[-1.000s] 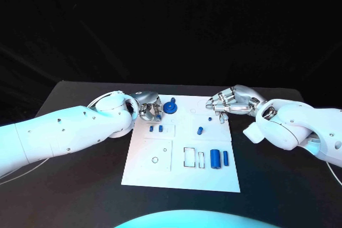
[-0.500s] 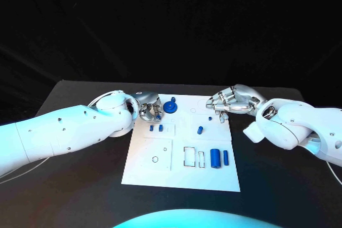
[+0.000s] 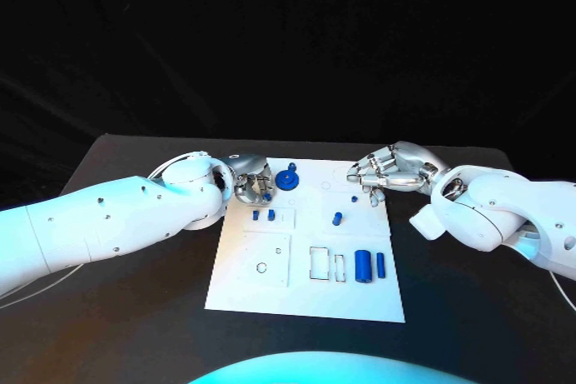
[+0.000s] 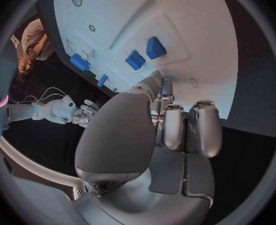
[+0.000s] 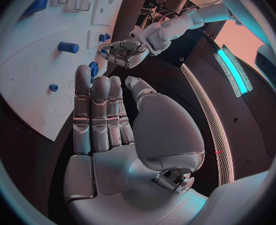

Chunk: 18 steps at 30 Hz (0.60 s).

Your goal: Assemble the parts on the task board

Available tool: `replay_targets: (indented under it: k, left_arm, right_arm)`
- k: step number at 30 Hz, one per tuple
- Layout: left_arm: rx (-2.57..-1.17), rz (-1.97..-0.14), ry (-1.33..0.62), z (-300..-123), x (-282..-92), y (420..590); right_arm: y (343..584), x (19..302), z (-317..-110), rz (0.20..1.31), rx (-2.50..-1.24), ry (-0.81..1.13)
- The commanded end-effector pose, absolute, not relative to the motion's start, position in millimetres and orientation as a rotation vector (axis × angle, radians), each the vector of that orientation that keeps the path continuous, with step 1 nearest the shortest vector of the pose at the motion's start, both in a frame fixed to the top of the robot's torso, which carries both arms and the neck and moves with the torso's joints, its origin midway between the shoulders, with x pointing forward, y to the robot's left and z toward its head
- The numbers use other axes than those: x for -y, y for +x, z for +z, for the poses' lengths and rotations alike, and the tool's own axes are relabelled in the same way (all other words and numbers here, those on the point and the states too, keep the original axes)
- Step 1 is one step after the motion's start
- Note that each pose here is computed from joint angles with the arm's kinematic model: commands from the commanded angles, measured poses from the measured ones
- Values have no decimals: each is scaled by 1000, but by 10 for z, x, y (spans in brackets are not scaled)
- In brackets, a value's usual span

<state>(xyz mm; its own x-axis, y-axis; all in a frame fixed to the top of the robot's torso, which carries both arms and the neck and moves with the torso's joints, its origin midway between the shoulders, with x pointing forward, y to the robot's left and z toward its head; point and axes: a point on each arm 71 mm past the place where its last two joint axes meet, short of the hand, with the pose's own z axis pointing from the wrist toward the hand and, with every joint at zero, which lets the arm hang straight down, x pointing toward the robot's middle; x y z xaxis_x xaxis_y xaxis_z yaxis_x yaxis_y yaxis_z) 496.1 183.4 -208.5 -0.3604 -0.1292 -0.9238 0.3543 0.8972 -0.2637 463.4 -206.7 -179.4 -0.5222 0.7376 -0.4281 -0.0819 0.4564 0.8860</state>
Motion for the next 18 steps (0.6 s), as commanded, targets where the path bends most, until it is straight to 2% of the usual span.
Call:
replay_targets:
  k: [1,18]
  left_arm:
    - [-1892,-523,179,-2093,-1817,4953]
    - [-1897,-515,171,-2099,-1846,4961]
  right_arm:
    - [4628,2052,-1793,1184,-1830,538]
    - [4633,2060,-1796,1181,-1828,540]
